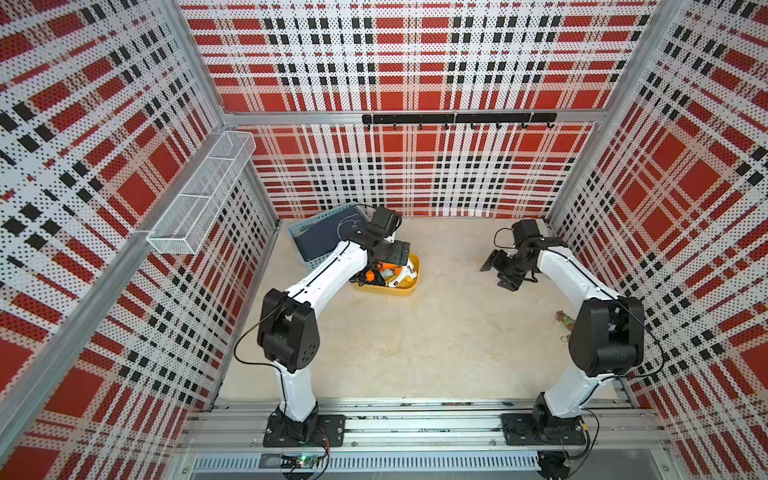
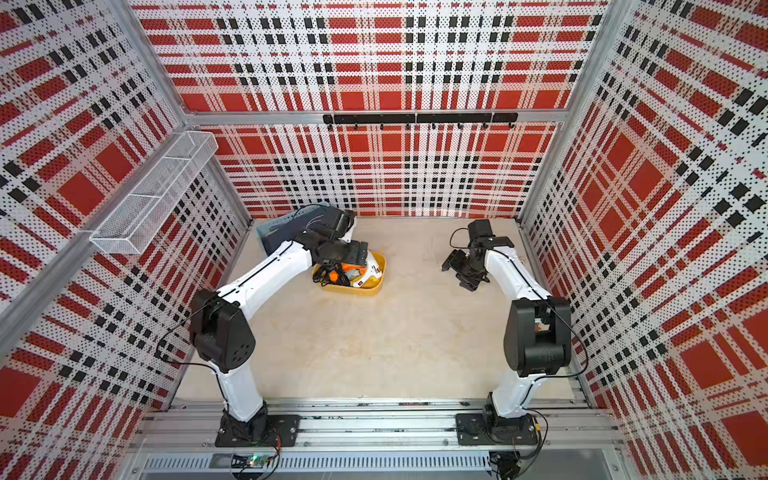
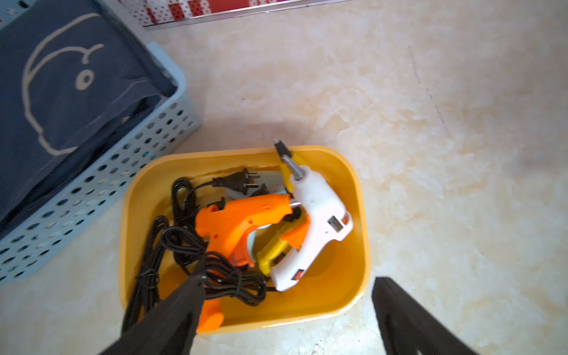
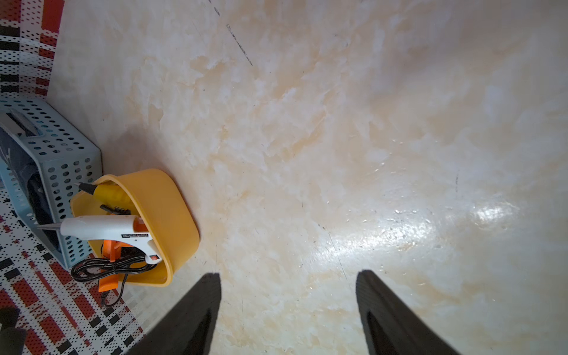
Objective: Put the hot melt glue gun into the storage box
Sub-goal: Place the hot melt adhesive gun in the storage box.
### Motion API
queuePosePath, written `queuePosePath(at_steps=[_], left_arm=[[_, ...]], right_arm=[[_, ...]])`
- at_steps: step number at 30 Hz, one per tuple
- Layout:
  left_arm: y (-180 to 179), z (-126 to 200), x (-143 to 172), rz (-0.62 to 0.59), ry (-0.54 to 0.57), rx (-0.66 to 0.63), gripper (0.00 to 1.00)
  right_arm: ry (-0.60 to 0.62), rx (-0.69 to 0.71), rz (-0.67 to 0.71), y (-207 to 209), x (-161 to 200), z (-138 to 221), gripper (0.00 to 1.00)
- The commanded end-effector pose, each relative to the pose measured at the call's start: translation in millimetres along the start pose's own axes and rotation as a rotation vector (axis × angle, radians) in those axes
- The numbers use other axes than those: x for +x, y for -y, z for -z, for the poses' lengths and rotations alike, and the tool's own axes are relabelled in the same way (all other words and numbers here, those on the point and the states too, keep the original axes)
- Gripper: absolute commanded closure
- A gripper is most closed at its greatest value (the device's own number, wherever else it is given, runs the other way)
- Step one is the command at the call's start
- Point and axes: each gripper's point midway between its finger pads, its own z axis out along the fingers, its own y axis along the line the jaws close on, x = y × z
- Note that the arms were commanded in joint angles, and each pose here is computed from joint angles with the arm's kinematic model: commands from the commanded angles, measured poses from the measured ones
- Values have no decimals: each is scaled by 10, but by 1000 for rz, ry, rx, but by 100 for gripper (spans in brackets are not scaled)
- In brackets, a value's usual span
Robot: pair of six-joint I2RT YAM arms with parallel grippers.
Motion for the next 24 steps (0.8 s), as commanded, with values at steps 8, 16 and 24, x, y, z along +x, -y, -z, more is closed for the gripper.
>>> queuePosePath(at_steps=[8,16,24], left_arm=[[-249,-424,549,42,-151,-41,19],[-273,-436,603,41,-154,-47,46],[-324,-247,470,46,-100,-71,68]], right_arm=[[22,-19,12,-46,3,78,23],[21,-20,10,-43,9,75,23],[19,-21,8,-60,-16,54,23]])
